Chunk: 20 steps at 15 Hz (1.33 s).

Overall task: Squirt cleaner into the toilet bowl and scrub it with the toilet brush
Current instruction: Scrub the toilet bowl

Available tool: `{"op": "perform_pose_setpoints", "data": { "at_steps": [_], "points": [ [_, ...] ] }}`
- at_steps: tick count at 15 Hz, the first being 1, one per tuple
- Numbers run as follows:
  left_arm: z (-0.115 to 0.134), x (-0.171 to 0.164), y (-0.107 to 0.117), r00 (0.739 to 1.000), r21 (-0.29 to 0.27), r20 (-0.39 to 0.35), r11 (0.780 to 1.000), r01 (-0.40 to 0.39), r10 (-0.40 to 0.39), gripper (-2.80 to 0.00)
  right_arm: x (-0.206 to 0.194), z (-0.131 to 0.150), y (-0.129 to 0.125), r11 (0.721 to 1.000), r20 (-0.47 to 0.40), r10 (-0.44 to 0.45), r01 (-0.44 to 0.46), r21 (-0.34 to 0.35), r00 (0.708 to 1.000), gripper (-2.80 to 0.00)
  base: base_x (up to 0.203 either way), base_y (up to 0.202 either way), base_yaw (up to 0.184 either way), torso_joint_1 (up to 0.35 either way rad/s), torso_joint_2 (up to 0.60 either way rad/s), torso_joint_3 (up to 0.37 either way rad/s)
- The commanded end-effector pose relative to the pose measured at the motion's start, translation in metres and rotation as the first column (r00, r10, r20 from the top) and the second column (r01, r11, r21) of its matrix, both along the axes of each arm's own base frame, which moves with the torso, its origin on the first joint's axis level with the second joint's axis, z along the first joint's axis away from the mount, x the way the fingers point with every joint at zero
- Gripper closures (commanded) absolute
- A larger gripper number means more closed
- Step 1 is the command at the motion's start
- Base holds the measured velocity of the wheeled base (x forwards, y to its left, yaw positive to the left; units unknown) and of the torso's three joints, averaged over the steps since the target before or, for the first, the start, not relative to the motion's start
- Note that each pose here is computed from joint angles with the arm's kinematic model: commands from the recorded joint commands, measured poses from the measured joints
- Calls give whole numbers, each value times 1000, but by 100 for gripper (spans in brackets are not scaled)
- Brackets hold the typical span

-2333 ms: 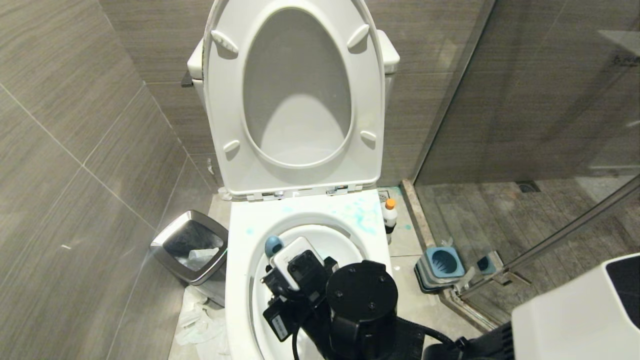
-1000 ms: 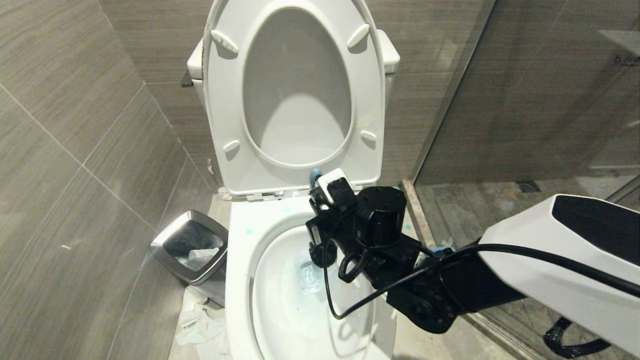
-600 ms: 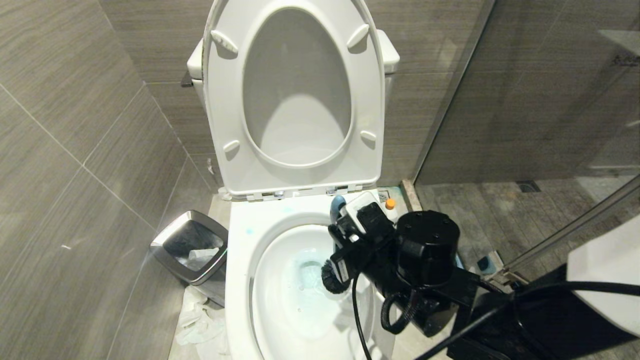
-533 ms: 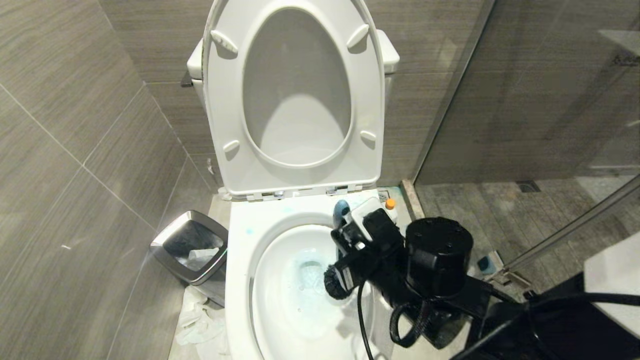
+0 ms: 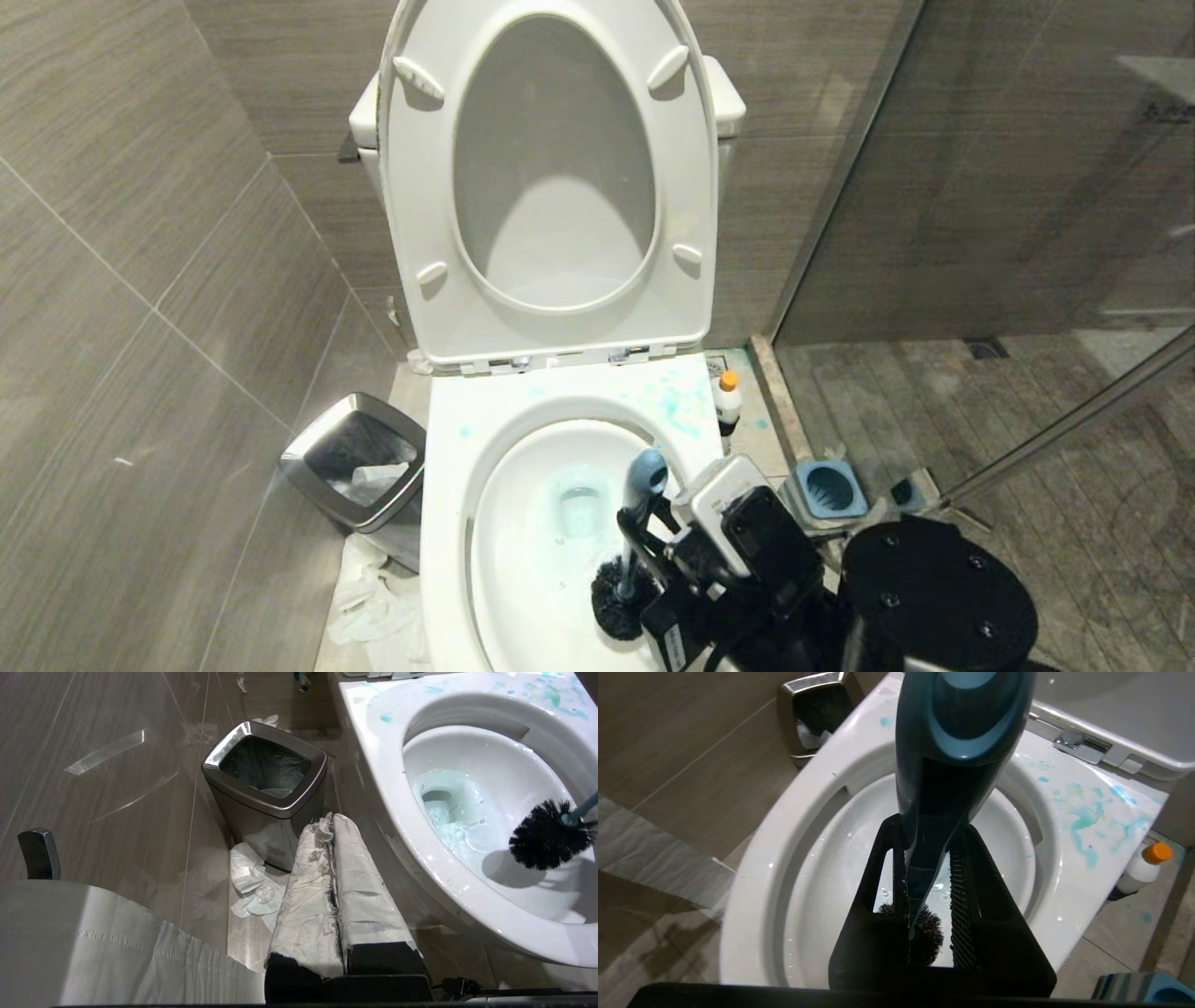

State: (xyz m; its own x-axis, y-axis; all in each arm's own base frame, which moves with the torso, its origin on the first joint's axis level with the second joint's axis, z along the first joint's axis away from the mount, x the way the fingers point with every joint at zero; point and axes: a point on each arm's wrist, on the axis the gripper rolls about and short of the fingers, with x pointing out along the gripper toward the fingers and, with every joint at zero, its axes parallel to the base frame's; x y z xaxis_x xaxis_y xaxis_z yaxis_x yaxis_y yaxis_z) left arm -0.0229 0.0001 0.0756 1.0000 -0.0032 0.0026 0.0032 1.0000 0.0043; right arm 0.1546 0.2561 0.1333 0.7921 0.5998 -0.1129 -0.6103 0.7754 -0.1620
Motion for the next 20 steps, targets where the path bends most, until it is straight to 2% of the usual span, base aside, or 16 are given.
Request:
{"op": "perform_pose_setpoints", "data": {
  "at_steps": [1, 7, 13, 16, 20],
  "points": [
    [0, 0, 0, 1000, 0, -1, 1000, 0, 0, 0, -12, 1, 4, 999, -1, 38, -38, 9, 999, 0, 0, 0, 0, 0, 0, 0],
    [0, 0, 0, 1000, 0, -1, 1000, 0, 0, 0, -23, -5, 26, 995, -16, 97, -97, 18, 995, 0, 0, 0, 0, 0, 0, 0],
    [0, 0, 0, 1000, 0, -1, 1000, 0, 0, 0, 1, -6, 77, 992, 7, 96, -97, 82, 995, 0, 0, 0, 0, 0, 0, 0],
    [0, 0, 0, 1000, 0, -1, 1000, 0, 0, 0, 35, -12, 95, 995, 16, 40, -41, 96, 999, 0, 0, 0, 0, 0, 0, 0],
    [0, 0, 0, 1000, 0, -1, 1000, 0, 0, 0, 93, -7, 91, 991, 43, -82, 77, 106, 996, 0, 0, 0, 0, 0, 0, 0]
  ]
}}
